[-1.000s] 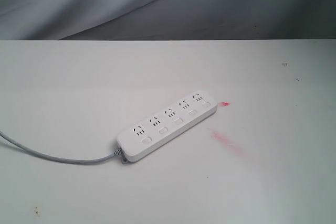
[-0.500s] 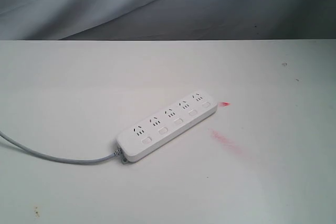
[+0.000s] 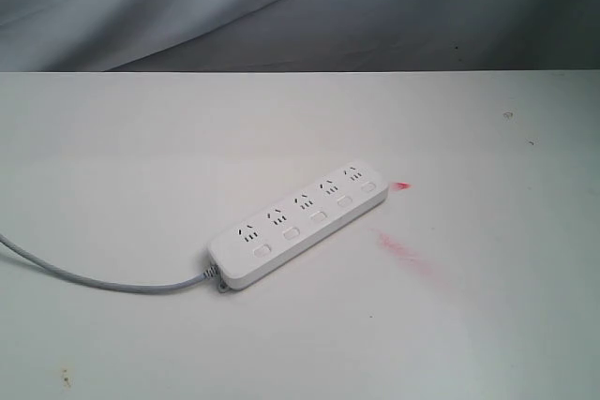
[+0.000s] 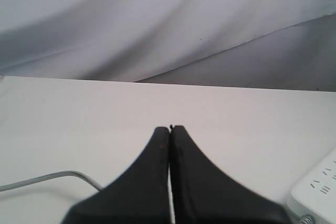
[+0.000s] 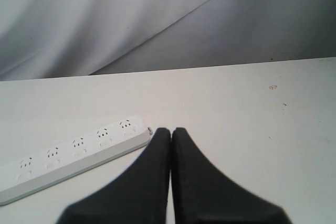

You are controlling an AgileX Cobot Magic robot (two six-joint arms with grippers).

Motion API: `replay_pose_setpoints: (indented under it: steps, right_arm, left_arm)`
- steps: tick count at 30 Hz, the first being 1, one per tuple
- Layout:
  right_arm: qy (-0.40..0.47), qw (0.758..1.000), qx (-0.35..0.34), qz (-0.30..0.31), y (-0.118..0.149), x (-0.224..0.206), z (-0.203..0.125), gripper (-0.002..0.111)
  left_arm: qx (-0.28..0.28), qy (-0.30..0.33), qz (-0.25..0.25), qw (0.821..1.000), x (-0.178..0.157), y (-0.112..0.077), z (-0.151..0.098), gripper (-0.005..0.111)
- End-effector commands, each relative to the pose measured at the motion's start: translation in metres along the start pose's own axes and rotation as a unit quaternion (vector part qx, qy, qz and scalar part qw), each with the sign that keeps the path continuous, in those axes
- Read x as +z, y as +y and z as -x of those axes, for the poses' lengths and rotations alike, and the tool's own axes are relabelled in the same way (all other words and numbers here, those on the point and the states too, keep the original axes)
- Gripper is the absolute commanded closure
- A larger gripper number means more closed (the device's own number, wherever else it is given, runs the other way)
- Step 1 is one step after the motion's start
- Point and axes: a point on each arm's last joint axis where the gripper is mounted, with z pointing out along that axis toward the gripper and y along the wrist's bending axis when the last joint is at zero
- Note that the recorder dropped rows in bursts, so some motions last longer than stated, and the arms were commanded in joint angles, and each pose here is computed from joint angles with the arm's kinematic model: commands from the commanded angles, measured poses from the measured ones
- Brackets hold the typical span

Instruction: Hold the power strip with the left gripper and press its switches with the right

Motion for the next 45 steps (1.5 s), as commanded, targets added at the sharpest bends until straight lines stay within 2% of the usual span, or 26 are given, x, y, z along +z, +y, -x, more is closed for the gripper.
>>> replay_pose_setpoints:
  steps: [1, 20, 31, 36, 45]
  right_arm:
    - [-0.003, 1.000, -0.005, 0.000, 0.000, 0.000, 0.000, 0.108]
    - [-0.016, 1.000, -0.005, 0.000, -0.001, -0.002, 0.001, 0.108]
    - [-0.053, 0.992, -0.028, -0.110, -0.013, -0.008, 0.005, 0.108]
    - [-0.061, 0.979, -0.072, -0.179, -0.020, -0.011, 0.008, 0.108]
    - [-0.057, 0.978, -0.061, -0.190, -0.022, -0.011, 0.007, 0.108]
  left_arm:
    - [0.002, -0.003, 0.000, 1.000, 0.000, 0.000, -0.001, 0.107]
    - [0.002, -0.003, 0.000, 1.000, 0.000, 0.000, -0.001, 0.107]
    - [0.002, -0.003, 0.000, 1.000, 0.000, 0.000, -0.001, 0.107]
    - [0.002, -0.003, 0.000, 1.000, 0.000, 0.000, -0.001, 0.107]
    - [0.002, -0.003, 0.000, 1.000, 0.000, 0.000, -0.001, 0.107]
